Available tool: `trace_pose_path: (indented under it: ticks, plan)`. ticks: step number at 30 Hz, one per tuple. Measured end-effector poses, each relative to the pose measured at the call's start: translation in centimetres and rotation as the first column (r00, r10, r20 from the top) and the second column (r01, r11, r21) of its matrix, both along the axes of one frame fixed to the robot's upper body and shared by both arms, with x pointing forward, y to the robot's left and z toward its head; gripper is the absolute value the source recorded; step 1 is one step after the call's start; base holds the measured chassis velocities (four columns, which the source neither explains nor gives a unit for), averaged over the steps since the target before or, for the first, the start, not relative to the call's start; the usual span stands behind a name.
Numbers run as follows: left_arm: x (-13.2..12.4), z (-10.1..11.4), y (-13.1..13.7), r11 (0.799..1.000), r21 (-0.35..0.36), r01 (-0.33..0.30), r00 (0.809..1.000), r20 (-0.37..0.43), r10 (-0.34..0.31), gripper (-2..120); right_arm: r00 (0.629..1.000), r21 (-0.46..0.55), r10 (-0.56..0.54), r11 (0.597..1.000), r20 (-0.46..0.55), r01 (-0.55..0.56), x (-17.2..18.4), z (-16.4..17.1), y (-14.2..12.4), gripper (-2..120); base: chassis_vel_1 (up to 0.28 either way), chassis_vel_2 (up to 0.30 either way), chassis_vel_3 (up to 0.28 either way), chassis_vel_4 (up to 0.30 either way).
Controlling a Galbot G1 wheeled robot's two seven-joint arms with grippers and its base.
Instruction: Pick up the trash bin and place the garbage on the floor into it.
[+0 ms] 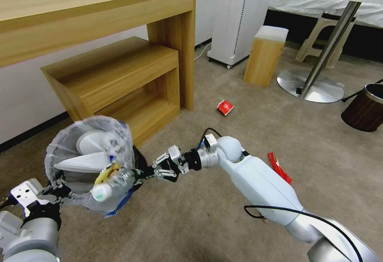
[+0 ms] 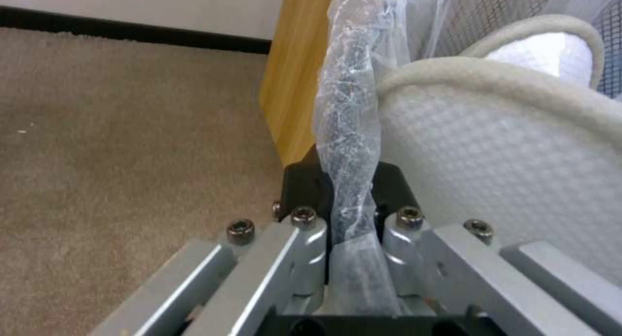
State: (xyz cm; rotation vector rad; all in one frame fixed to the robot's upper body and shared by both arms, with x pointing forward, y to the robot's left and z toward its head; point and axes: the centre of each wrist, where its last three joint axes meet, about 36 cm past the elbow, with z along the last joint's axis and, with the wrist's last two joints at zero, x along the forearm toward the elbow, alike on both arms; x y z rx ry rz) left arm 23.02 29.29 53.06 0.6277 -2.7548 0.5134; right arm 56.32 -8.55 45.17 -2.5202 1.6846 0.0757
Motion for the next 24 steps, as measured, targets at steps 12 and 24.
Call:
trace_pose_path:
  ticks: [12,24]
  plan:
    - [0.2,0.0,0.0,1.0,0.002,0.016,1.0,-0.003,-0.016,3,0.999,-0.024,0.038,0.999,0.008,-0.038,-0.6,-1.3,-0.9,0,0.0,0.0,0.0,0.0]
    - [1.0,-1.8,0.7,1.0,0.015,-0.006,0.999,-0.052,0.006,3,0.993,0.04,0.121,0.992,-0.003,-0.121,-1.5,-0.9,-0.9,0,0.0,0.0,0.0,0.0]
